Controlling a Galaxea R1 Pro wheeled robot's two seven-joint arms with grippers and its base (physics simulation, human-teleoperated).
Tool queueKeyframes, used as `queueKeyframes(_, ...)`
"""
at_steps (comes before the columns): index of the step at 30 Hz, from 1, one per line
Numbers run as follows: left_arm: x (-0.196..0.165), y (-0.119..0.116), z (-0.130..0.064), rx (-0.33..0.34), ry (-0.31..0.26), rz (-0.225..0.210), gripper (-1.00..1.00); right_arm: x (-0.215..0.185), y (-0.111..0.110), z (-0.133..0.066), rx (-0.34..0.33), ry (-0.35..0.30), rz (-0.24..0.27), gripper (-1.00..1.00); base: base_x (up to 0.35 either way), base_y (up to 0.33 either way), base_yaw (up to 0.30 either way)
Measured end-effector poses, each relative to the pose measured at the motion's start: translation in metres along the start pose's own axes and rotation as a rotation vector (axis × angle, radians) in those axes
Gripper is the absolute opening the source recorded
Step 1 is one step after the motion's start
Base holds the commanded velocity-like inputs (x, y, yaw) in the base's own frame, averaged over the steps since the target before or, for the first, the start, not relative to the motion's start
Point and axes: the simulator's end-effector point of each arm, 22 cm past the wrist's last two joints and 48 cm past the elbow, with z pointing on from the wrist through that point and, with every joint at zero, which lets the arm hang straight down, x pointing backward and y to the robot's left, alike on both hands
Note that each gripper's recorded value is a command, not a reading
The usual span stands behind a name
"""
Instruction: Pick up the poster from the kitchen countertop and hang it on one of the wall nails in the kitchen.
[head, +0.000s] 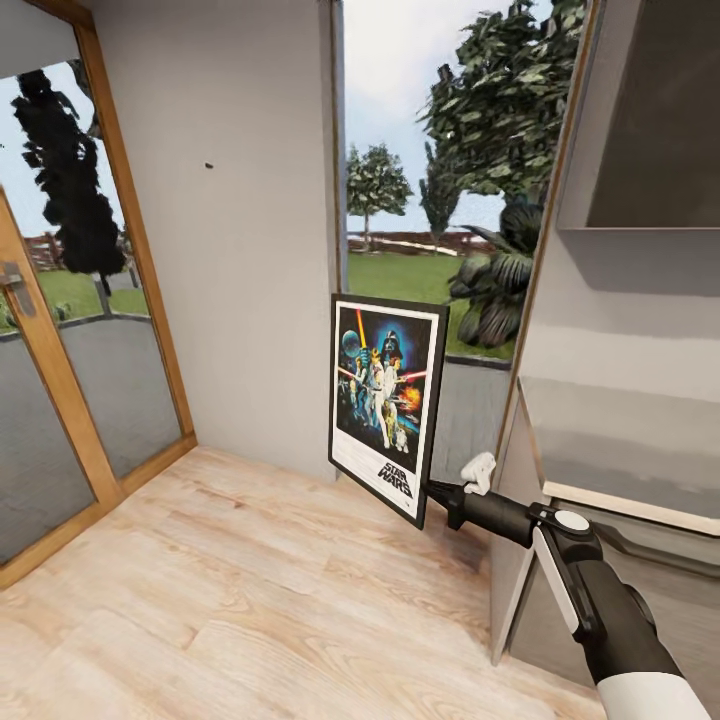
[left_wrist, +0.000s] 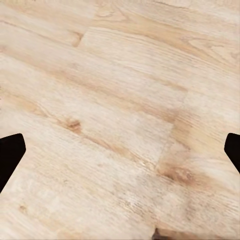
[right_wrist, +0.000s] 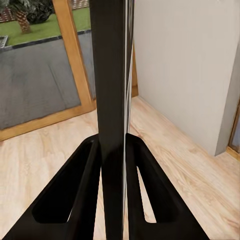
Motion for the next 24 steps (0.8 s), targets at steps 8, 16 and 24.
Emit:
queueKeyframes(8,-0.007,0.001,-0.010,0.000,0.001,0.000,1.00,-0.012,0.002,-0.002,0.000,0.000,0.001,-1.00,0.000,0.000,0.000)
queueKeyframes(16,-0.015,-0.001,-0.019,0.009,0.004,0.004,1.00,-0.023,0.004,-0.004,0.000,0.000,0.002,-1.00,0.000,0.000,0.000)
queueKeyframes(24,-0.060,-0.002,-0.029,0.013,0.031,0.004,1.00,-0.035,0.007,-0.007,-0.003,-0.002,0.002,-1.00,0.000,0.000,0.000)
